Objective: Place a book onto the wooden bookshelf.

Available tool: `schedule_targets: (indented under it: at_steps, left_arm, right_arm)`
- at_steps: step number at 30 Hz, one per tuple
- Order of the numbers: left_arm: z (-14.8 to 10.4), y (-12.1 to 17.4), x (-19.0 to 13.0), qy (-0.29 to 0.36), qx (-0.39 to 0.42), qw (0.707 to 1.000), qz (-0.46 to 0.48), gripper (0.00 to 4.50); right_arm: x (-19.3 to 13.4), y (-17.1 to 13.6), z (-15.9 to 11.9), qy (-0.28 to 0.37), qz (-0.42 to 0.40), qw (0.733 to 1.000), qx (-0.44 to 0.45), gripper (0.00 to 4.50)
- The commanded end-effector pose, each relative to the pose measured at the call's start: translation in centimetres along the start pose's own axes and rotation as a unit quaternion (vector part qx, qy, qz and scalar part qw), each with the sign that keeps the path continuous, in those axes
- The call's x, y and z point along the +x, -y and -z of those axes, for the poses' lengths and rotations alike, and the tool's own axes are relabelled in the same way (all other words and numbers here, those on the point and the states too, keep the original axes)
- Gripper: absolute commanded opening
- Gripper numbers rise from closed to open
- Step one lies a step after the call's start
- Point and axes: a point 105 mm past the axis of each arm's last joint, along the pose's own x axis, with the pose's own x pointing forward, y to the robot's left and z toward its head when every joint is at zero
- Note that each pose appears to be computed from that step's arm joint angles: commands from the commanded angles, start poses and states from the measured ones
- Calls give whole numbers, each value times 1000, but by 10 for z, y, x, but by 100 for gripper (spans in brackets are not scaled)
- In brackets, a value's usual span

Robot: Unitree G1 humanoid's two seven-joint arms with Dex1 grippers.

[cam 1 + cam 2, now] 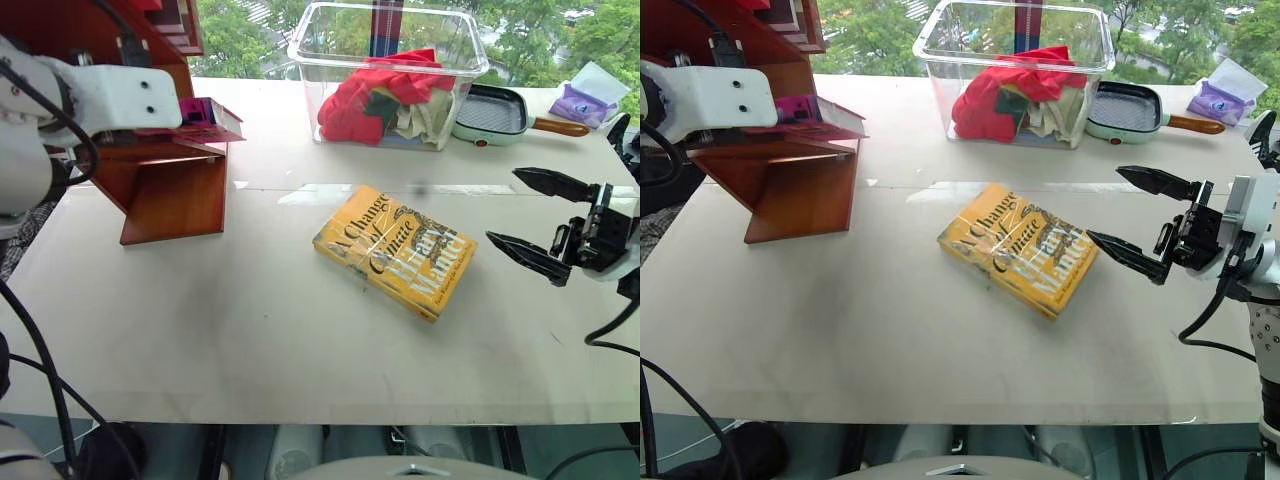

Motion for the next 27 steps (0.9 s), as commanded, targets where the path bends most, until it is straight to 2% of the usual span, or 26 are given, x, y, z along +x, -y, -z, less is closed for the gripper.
schedule_targets:
  at_steps: [1,3,9,12,14,16,19,22,24,27]
  left_arm:
    - [-5,-13,-20,35,-34,998,-33,368]
    - [-12,-11,-27,70,-67,995,-16,443]
    - [-52,-8,-75,248,-124,960,39,443]
    - [-79,-4,-100,345,-150,923,80,443]
    - [-100,10,-114,411,-166,886,139,443]
    - [-112,25,-119,446,-173,858,185,443]
    - [-118,41,-110,457,-178,847,205,443]
    - [-138,49,-103,532,-209,798,194,443]
    - [-146,59,-87,557,-230,782,157,443]
    - [-150,119,-39,519,-256,787,214,443]
  right_arm:
    - [-1,-1,-17,17,-5,1000,-13,450]
    - [-1,0,-19,22,-6,1000,-11,450]
    - [0,-1,-24,33,-9,999,-1,450]
    - [-2,1,-25,31,-6,999,1,450]
    - [-6,4,-25,23,0,1000,3,450]
    - [-9,5,-24,14,6,1000,5,450]
    - [-14,4,-23,1,16,1000,9,450]
    - [-23,5,-18,-22,38,999,9,450]
    - [-31,5,-10,-44,53,998,13,450]
    - [-55,-4,8,-99,80,991,32,450]
